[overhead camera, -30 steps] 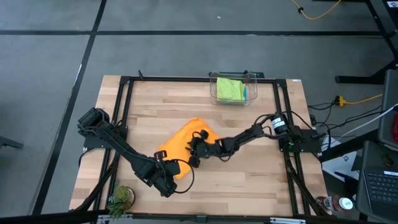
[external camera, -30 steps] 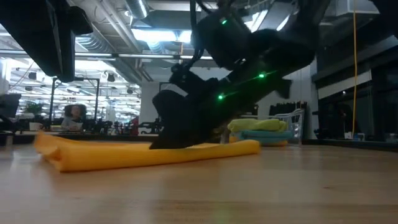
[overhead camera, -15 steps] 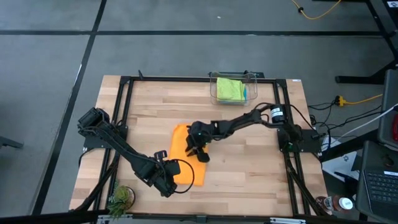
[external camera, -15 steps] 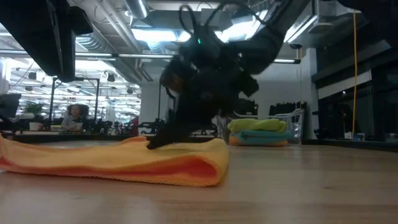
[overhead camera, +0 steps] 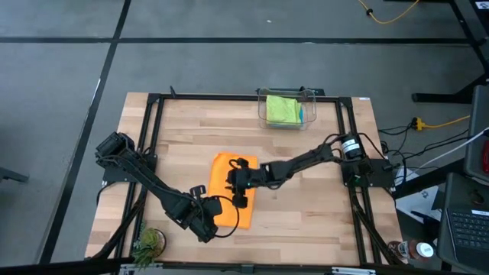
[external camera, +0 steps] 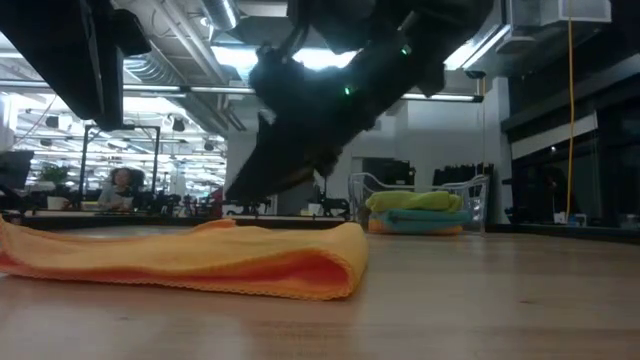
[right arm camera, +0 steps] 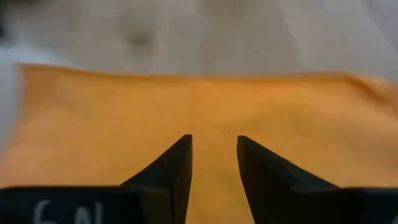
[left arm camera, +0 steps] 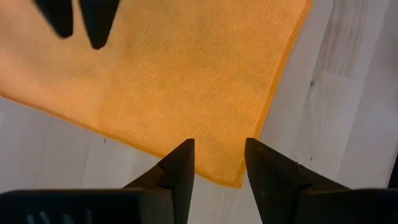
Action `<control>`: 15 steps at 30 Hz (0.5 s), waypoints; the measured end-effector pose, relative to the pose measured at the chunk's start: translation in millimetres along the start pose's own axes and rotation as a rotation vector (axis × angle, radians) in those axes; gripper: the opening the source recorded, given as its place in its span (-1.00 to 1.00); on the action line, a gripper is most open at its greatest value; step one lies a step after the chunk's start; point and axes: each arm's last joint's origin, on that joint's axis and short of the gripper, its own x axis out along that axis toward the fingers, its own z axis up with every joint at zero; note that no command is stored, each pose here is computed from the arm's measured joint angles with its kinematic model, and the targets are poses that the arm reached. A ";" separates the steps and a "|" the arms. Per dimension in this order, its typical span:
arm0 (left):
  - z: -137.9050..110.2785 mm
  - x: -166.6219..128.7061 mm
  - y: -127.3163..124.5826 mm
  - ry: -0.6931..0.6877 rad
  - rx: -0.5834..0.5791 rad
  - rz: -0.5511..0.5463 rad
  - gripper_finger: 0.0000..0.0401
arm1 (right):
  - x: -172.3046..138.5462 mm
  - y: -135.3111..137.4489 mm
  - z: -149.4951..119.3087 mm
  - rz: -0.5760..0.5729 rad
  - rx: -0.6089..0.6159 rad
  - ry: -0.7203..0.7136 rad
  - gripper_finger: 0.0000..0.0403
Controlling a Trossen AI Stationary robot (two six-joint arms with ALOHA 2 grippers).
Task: Fold microfiber towels
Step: Fold the yellow microfiber cloth
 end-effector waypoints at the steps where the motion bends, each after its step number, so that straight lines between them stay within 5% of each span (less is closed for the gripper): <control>1: 0.2 0.0 0.0 -0.001 -0.001 -0.001 -0.33 | 1.9 4.3 -4.5 -0.046 0.016 0.005 -0.36; 6: 1.1 0.0 -0.3 -0.022 -0.002 0.006 -0.33 | 14.0 23.2 -22.5 -0.173 0.045 -0.018 -0.36; 15: 1.4 0.0 -0.6 -0.025 -0.004 0.002 -0.33 | 33.8 31.9 -36.9 -0.191 0.196 -0.122 -0.36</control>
